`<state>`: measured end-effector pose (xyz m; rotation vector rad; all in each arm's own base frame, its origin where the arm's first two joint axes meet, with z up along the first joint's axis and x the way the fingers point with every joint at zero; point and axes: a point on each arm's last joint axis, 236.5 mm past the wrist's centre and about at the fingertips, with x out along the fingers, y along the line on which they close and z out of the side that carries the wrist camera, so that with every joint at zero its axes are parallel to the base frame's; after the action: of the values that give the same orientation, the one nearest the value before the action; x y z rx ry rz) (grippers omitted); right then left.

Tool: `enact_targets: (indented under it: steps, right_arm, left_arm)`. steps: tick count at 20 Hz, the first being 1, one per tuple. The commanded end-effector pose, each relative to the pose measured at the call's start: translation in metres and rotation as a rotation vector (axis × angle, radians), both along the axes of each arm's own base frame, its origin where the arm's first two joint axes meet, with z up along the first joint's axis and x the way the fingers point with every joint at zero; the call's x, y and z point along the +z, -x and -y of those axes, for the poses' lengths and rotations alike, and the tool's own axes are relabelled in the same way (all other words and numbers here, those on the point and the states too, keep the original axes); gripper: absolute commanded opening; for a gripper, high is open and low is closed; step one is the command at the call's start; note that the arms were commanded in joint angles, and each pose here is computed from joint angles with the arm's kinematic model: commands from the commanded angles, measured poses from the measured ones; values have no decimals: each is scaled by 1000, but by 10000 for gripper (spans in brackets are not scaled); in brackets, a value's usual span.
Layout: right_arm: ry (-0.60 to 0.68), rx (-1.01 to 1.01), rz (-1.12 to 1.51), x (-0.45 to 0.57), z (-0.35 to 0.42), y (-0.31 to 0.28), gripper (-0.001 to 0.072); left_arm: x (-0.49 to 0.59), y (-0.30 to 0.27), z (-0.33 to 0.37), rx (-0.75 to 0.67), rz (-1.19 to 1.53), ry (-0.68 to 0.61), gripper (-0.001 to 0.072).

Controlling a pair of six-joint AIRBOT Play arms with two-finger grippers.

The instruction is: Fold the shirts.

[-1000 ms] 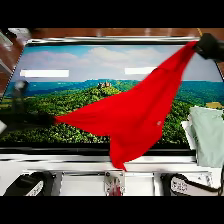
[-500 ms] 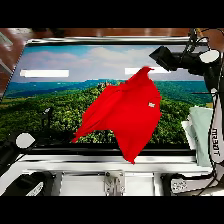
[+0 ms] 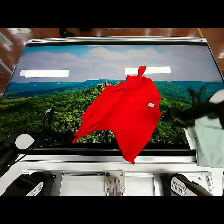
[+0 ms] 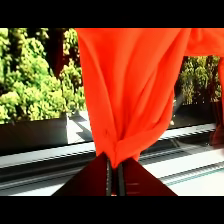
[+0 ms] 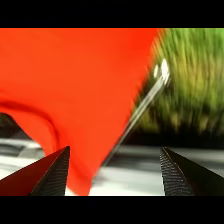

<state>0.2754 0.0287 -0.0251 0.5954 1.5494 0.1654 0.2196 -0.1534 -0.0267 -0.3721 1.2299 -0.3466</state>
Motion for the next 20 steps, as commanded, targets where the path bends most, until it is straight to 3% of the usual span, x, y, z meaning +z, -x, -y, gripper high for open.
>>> enact_targets:
  steps: [1, 13, 14, 16, 18, 20]
  right_arm:
    - [-158, -200, -89, -54, -40, 59, 688]
    - [-118, -314, -63, -104, -68, 37, 686]
    - [-115, -323, -49, -109, -74, 31, 641]
    - [-90, -325, 38, -105, -76, 9, 322]
    - [-76, -317, 132, -87, -71, -20, 61]
    - [-61, -221, 294, -48, -69, -55, 65]
  left_arm:
    - [1, 0, 0, -14, 10, -4, 41]
    - [1, 0, 0, -13, 11, -4, 41]
    - [1, 1, 0, -12, 6, -3, 41]
    - [6, 1, 1, -22, 4, -3, 41]
    - [16, -7, 1, -25, 36, -7, 41]
    - [28, -19, -7, -36, 93, -55, 41]
